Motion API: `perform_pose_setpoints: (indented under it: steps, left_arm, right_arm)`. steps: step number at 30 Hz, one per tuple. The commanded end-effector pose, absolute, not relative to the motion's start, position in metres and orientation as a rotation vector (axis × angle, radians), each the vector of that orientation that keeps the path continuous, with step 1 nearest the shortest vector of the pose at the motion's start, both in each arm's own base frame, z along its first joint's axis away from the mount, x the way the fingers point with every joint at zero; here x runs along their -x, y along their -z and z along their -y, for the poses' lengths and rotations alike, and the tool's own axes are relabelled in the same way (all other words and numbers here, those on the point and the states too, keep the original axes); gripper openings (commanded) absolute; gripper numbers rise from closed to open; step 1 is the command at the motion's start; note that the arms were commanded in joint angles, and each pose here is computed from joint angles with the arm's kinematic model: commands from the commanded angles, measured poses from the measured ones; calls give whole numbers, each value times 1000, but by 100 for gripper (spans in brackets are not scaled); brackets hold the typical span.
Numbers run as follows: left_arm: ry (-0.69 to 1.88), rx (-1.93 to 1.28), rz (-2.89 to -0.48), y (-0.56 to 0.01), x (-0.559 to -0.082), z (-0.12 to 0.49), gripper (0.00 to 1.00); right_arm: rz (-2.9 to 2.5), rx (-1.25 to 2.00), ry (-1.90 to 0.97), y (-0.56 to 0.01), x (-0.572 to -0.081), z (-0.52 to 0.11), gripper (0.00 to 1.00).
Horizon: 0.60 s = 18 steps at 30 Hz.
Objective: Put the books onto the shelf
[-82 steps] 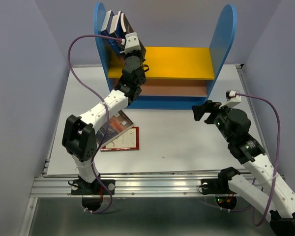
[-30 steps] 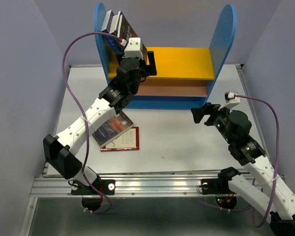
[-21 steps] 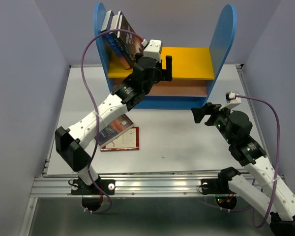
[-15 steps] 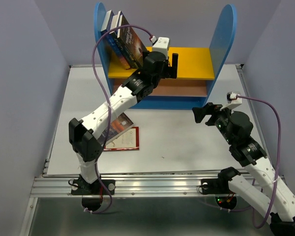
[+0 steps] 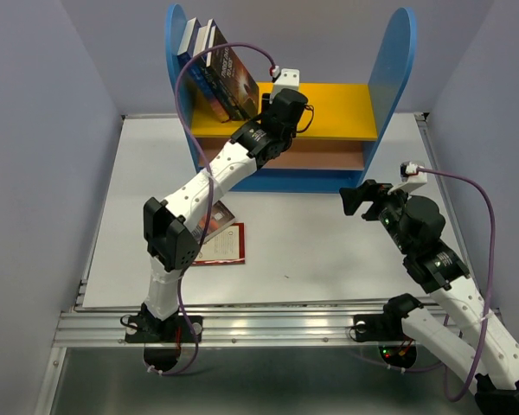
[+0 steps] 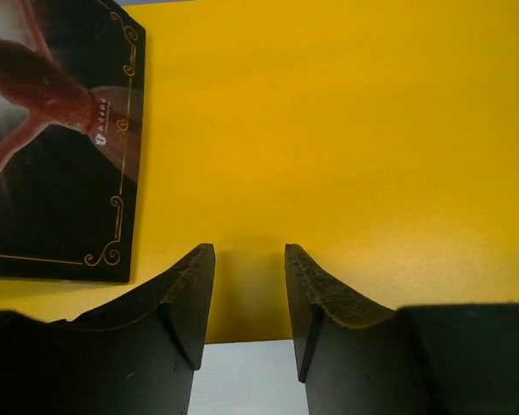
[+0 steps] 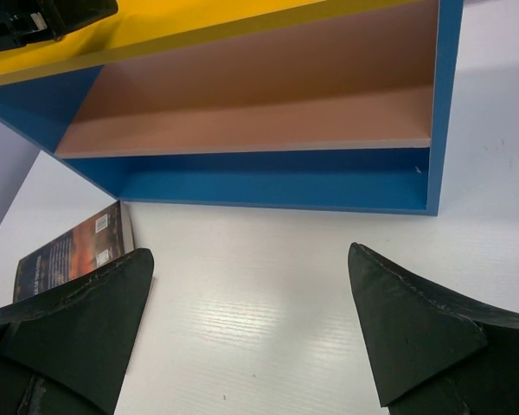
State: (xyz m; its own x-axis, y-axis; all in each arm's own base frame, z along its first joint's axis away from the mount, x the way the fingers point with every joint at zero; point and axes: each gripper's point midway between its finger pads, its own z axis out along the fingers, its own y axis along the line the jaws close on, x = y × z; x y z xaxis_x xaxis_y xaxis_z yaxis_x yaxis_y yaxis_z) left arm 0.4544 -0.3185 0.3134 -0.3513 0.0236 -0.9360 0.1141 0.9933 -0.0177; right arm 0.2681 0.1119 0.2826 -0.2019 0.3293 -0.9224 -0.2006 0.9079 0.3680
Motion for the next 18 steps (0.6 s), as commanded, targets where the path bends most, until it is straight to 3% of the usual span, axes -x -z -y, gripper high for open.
perform_pose_setpoints:
  steps: [1,18]
  left_arm:
    - [16,27,-1873,-340,-462,291,47]
    - [-112,137,-1878,-324,-496,236,43]
  right_arm:
    - [-1684,-118,-486,-289,-269,-111,100]
    - [-1691,-128,-482,-288,-269,-110,100]
